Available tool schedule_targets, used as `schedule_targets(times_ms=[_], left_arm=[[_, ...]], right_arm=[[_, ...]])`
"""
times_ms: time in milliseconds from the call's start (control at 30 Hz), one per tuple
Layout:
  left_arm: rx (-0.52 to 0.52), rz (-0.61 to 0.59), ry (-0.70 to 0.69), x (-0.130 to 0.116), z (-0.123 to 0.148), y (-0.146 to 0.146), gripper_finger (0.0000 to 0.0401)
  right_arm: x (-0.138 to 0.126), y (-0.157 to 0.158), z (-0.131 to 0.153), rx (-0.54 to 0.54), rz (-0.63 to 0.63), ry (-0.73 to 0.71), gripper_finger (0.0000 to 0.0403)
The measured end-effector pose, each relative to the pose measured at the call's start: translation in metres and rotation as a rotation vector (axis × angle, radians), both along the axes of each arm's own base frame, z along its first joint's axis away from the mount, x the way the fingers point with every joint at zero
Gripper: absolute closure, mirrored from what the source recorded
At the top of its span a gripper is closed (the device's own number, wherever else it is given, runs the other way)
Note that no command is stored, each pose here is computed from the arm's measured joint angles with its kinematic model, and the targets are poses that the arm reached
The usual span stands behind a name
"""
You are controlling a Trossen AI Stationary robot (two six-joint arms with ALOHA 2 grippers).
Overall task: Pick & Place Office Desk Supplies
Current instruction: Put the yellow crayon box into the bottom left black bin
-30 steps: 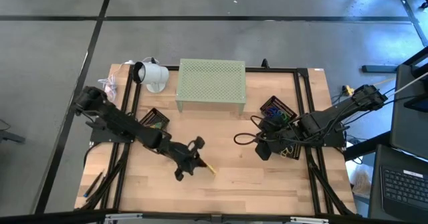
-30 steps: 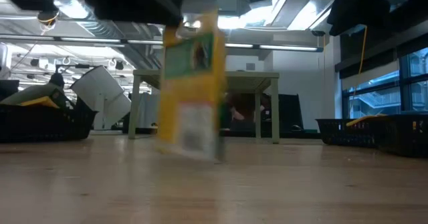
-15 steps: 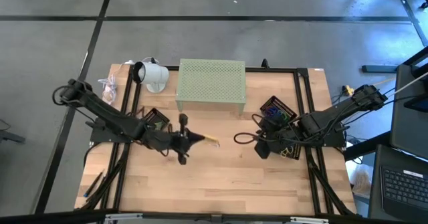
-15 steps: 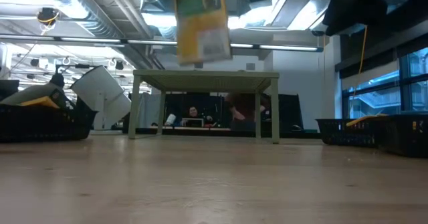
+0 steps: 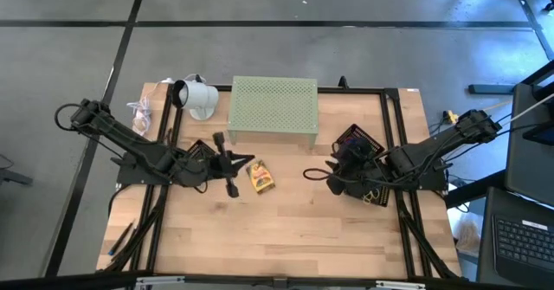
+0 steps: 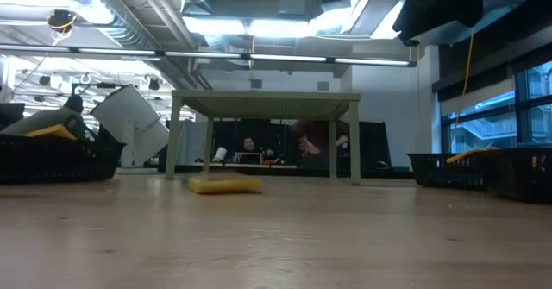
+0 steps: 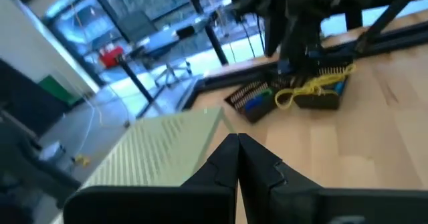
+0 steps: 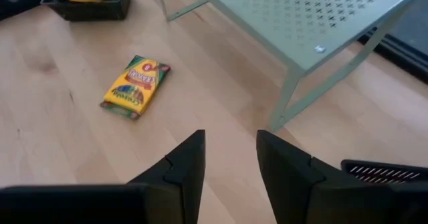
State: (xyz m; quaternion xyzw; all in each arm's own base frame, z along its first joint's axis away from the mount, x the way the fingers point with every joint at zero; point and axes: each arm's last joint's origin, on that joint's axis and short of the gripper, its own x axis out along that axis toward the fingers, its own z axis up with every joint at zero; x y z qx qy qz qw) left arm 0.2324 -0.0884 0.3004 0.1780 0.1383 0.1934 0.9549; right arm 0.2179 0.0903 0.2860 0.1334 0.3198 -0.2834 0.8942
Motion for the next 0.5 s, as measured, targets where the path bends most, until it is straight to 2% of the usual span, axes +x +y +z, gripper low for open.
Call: schedule_targets(times_ms=[133,300,500], left_arm=[[-0.094,-0.025,0.06,-0.008,-0.006,0.003,0.04],[-0.21,-0.199,0.254,-0.006,-0.028,-0.003,0.0398],[-0.202,-0.224,0.397,0.012,-0.06,-0.015,0.0361]], right_arm=[[0.0,0.0,0.0,-0.011,-0.007,-0.005,0.0265],[0.0,0.0,0.0,-0.011,-0.007,-0.005,0.0265],[0.001,0.0,0.001,-0.007,-0.009,-0.018,0.0265]])
